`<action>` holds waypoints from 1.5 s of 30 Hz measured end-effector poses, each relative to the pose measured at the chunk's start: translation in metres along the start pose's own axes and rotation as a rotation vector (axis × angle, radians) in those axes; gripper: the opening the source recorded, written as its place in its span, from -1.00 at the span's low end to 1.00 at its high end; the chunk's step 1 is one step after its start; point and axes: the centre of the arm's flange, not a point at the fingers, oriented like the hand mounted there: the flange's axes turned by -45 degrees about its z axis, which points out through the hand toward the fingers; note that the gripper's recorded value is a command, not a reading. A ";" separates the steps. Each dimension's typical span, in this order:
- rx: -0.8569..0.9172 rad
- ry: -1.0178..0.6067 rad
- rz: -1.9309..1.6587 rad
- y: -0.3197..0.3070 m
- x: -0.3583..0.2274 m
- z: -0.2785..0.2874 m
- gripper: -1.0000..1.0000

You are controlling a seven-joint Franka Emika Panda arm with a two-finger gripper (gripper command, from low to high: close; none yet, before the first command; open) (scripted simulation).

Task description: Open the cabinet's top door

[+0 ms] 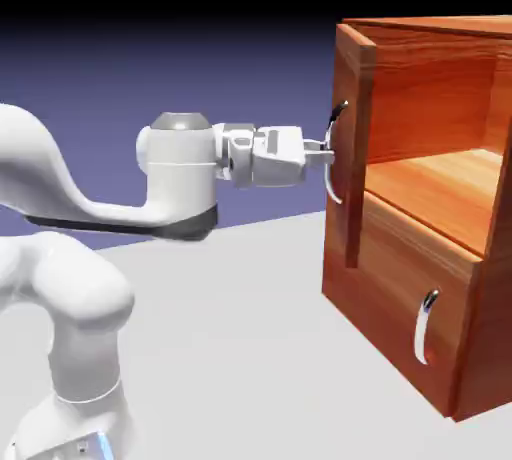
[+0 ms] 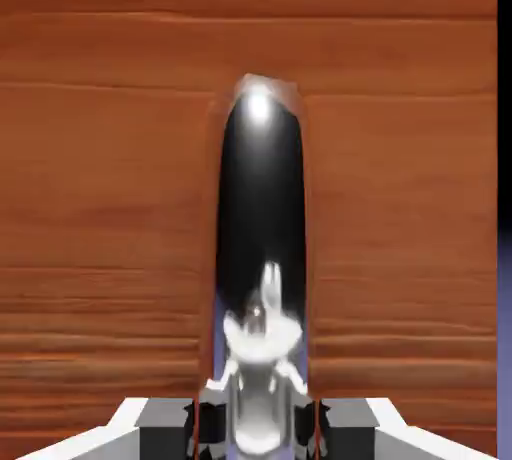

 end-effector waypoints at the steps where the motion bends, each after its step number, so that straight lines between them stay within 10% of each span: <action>1: -0.018 0.000 0.000 -0.003 0.000 -0.007 -1.00; 45: -0.854 -0.002 0.001 -0.251 0.001 -0.257 -1.00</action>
